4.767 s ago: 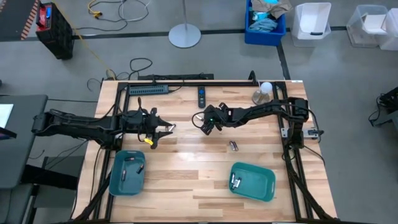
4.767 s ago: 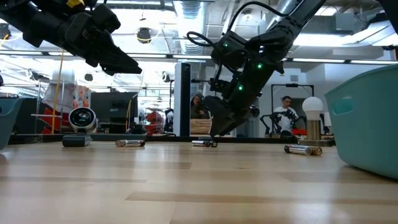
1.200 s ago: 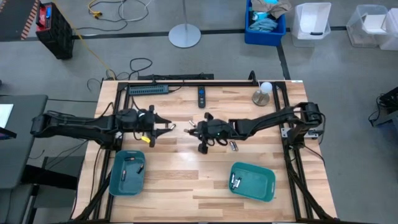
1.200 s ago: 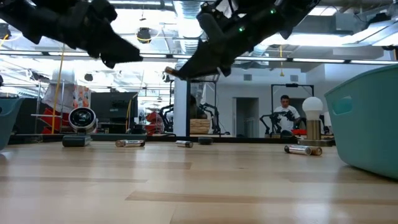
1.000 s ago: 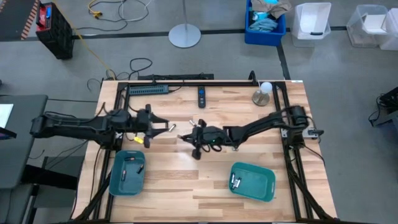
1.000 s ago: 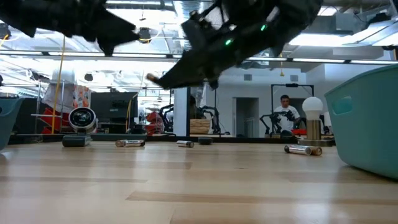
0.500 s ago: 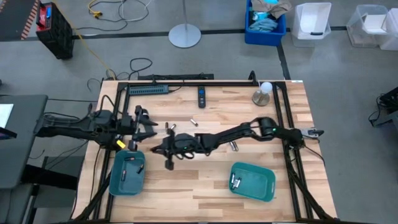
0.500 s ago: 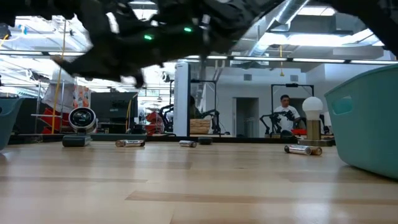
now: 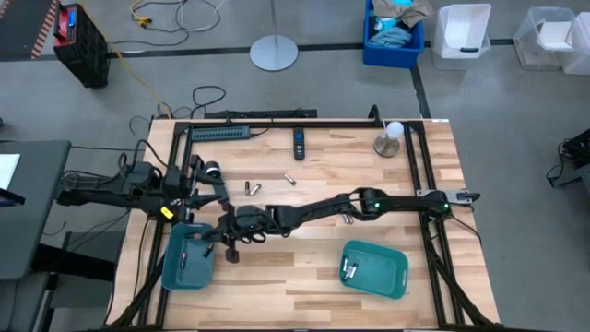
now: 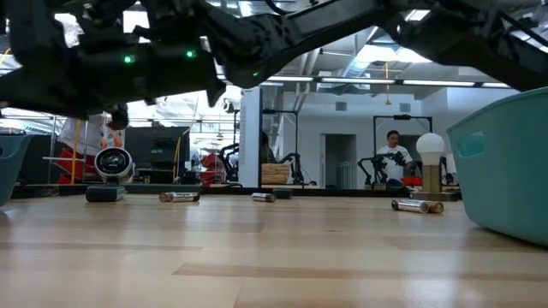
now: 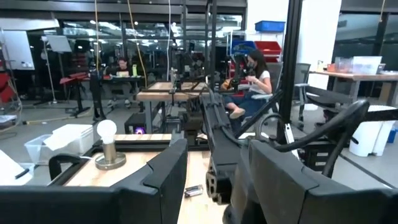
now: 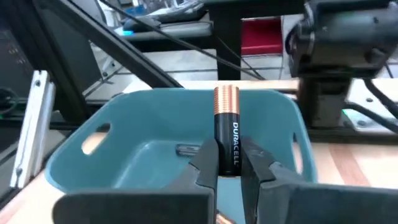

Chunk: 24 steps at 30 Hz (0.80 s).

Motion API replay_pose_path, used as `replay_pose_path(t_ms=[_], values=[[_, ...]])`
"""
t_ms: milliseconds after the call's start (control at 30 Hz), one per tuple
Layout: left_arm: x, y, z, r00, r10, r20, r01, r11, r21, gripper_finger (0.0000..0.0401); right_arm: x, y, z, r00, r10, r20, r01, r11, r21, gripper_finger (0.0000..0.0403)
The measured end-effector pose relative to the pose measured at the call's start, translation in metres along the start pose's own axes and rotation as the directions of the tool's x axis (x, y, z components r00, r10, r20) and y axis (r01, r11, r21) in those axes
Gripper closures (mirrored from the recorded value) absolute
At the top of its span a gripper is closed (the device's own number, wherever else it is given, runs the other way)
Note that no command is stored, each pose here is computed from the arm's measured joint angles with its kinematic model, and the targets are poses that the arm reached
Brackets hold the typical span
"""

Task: Sort batteries
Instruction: Put the black battery into the blue bin

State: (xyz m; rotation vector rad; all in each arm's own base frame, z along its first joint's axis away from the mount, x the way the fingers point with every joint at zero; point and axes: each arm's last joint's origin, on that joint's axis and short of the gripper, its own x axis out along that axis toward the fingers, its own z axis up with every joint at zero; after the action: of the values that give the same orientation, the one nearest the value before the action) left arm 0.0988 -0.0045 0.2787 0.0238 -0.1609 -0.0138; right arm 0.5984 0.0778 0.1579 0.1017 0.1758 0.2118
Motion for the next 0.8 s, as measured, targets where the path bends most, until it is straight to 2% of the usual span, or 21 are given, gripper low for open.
replay_pose_path(t_ms=[233,467,600,800], values=[[-0.0001,0.0,-0.0012,1.0,0.0,-0.012,0.0,1.0,-0.001,0.0234,0.0067,-0.0015,-0.0094,1.0,0.007,0.006,-0.007,1.0,0.018,0.0361],[-0.0002,0.0,-0.0012,1.0,0.0,-0.012,0.0,1.0,0.002,0.0234,0.0066,-0.0019,-0.0094,1.0,0.006,0.002,-0.006,1.0,0.017,0.0338],[-0.0002,0.0,-0.0014,1.0,0.0,-0.015,0.0,1.0,0.002,0.0234,0.0063,-0.0052,-0.0088,1.0,0.001,0.003,-0.001,1.0,0.019,0.0308],[-0.0002,0.0,-0.0015,1.0,0.0,-0.016,0.0,1.0,0.003,0.0234,0.006,-0.0077,-0.0087,1.0,-0.006,0.002,0.006,1.0,0.018,0.024]])
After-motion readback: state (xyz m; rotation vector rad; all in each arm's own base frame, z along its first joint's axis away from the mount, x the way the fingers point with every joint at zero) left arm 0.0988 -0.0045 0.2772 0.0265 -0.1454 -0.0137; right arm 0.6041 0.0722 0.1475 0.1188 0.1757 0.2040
